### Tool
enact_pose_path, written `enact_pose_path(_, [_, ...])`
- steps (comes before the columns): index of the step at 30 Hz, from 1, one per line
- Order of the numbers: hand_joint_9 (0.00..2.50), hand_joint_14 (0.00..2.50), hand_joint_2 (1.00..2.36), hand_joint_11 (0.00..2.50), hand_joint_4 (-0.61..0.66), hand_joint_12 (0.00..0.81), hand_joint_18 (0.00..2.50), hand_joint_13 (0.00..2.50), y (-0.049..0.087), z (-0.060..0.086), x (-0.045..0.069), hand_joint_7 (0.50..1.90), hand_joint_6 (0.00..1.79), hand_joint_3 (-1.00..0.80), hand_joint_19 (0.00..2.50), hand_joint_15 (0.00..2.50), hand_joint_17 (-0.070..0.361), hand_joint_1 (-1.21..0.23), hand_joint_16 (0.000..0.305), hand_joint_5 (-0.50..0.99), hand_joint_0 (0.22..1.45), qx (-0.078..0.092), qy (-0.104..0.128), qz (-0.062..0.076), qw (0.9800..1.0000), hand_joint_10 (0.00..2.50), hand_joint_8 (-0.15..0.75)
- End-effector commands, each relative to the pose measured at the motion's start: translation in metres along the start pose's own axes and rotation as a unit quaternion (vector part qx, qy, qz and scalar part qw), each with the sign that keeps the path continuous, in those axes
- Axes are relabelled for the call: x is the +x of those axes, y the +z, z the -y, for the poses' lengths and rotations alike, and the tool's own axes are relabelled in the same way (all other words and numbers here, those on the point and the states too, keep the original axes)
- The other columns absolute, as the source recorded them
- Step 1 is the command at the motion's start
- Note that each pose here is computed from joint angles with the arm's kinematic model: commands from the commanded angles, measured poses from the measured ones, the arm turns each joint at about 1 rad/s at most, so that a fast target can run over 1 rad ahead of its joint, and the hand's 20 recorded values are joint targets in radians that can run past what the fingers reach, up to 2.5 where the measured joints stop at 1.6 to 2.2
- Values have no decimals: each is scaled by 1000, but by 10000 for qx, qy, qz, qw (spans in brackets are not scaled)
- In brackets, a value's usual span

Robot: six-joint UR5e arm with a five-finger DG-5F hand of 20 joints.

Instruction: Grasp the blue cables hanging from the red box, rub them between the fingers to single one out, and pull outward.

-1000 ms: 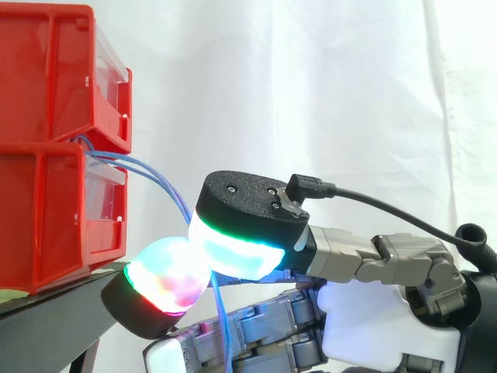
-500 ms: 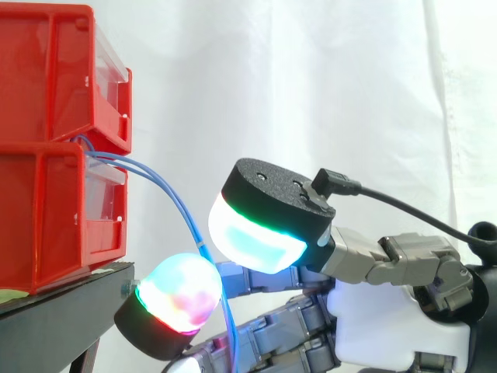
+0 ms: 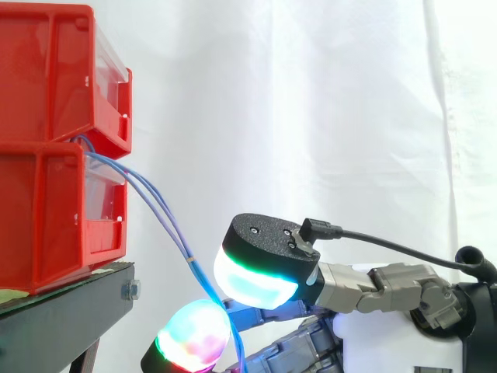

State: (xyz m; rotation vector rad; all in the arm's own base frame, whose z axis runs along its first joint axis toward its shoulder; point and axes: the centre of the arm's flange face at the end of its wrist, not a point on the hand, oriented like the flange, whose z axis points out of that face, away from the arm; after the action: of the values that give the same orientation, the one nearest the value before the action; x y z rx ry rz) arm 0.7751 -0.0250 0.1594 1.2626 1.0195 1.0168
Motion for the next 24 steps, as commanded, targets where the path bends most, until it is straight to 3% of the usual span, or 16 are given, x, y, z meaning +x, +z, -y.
enact_pose_path(1, [778, 12, 1000, 632, 277, 481, 681, 579, 0, 0, -3, 1140, 612, -492, 406, 328, 154, -636, 68, -110, 499, 10, -66, 110, 9999, 13, 381])
enact_pose_path(9, [779, 10, 1000, 643, 277, 482, 680, 582, 0, -1, -5, 1171, 592, -494, 418, 331, 154, -638, 68, -108, 499, 11, -139, 218, 9997, 15, 381])
enact_pose_path(24, [786, 11, 1000, 634, 276, 482, 684, 590, 9, -17, 6, 1171, 587, -494, 423, 337, 154, -641, 68, -107, 500, -144, -288, 193, 9993, 15, 385])
